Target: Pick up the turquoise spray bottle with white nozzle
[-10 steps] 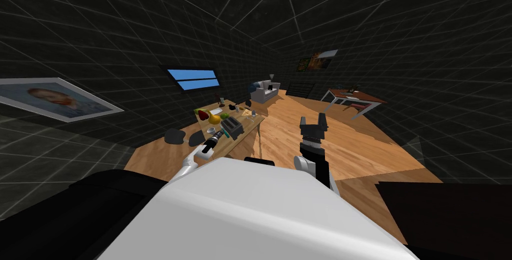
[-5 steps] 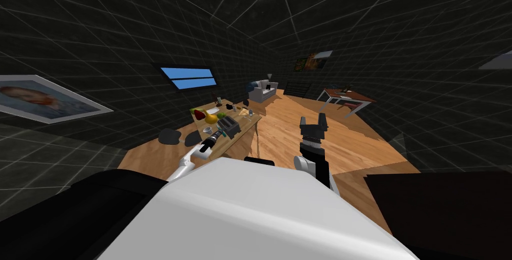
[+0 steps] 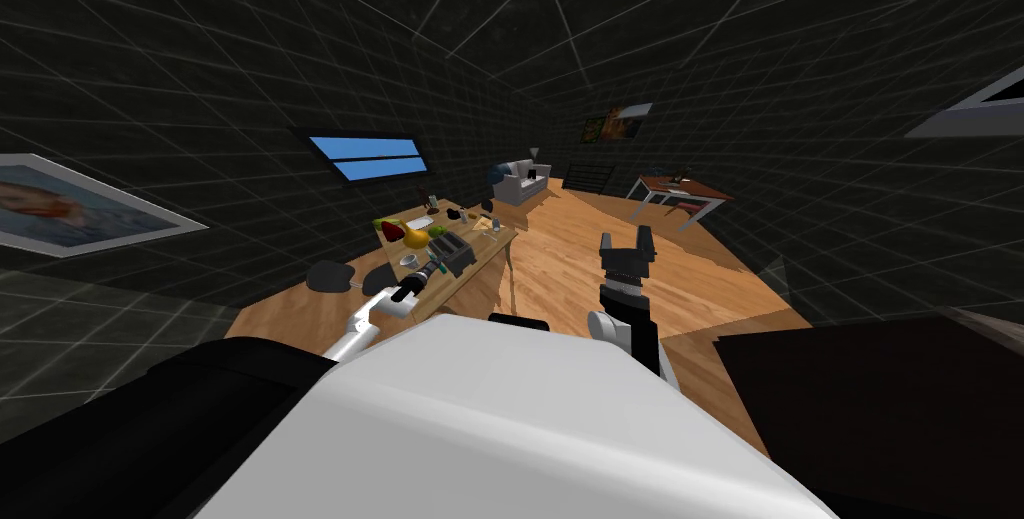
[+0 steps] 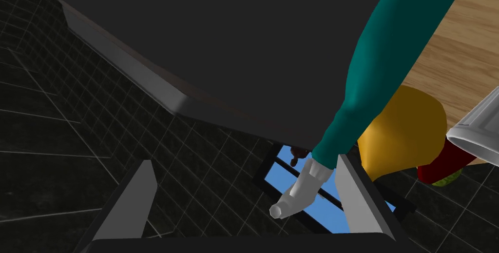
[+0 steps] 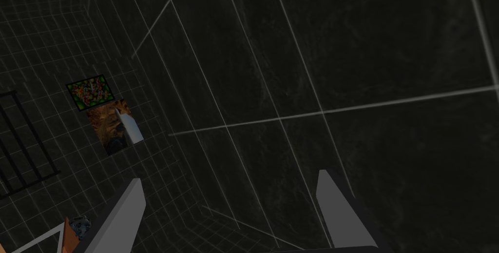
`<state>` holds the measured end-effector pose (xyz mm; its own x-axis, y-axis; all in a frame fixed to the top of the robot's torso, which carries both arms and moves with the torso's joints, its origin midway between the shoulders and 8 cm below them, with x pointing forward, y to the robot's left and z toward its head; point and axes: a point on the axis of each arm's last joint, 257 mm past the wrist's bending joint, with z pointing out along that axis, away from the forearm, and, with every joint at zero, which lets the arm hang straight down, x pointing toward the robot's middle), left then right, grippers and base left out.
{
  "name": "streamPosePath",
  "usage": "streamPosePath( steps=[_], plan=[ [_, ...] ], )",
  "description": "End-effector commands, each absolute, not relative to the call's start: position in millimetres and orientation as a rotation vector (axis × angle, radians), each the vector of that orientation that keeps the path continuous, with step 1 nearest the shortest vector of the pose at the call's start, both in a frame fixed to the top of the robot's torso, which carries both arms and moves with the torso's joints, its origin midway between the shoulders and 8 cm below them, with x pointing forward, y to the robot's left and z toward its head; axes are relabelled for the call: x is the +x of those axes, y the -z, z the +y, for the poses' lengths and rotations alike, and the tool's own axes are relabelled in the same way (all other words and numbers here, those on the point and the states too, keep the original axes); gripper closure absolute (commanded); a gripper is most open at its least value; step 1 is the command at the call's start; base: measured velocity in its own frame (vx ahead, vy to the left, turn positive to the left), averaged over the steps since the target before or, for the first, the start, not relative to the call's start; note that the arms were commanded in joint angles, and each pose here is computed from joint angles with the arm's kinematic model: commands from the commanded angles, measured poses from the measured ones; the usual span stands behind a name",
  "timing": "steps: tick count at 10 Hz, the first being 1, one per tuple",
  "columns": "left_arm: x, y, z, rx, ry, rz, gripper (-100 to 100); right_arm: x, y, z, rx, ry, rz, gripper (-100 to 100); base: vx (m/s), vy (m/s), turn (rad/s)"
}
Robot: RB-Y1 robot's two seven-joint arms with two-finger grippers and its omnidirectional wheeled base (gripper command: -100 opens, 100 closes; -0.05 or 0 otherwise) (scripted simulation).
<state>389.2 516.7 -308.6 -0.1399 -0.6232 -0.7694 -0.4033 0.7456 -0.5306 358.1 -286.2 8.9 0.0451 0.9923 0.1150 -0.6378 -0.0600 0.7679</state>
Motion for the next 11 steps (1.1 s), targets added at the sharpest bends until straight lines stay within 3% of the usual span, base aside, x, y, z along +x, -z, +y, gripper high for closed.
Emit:
streamPosePath(
  steps=[1, 11],
  plan=[
    [388.1, 309.9, 519.8, -0.842, 0.24, 1.766, -100, 358.1, -8.9, -286.2, 0.787, -1.465, 0.588, 0, -0.017, -0.047, -0.034],
    [371.3, 312.3, 542.9, -1.038, 0.255, 1.822, -100, 358.1, -8.8, -286.2, 0.787, -1.465, 0.588, 0, -0.008, -0.03, -0.051]
  ],
)
